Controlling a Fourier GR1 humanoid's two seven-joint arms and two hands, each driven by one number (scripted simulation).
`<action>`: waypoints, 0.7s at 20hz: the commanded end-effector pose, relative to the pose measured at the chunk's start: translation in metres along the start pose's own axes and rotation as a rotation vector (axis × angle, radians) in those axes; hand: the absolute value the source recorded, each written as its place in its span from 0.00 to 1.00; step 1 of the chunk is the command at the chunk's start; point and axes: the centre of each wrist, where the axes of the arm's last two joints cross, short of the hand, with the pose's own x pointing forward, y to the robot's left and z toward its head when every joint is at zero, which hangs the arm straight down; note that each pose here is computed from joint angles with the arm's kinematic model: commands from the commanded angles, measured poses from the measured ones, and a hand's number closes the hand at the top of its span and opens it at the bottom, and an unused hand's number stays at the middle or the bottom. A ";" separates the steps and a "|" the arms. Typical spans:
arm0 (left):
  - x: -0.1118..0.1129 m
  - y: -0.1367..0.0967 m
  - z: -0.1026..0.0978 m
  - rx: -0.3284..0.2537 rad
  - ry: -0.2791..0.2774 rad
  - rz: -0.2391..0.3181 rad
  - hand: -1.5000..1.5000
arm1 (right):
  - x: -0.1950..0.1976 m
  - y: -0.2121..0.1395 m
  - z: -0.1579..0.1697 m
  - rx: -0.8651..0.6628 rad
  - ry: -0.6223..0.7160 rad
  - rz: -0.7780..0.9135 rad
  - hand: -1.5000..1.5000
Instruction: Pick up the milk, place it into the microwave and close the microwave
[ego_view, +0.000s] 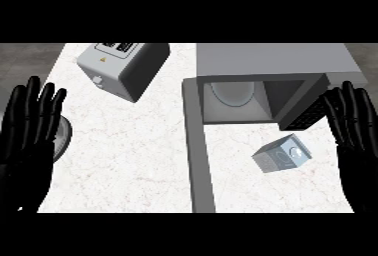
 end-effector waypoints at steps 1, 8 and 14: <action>0.007 0.000 -0.015 0.001 -0.013 -0.026 0.00 | -0.004 -0.009 0.012 -0.017 -0.023 -0.054 0.00; -0.020 0.032 0.012 0.132 0.208 0.049 0.00 | -0.002 0.008 0.016 0.169 -0.062 -0.515 0.00; -0.014 0.037 0.046 0.144 0.222 0.053 0.00 | 0.017 -0.002 0.055 0.211 -0.050 -0.577 0.00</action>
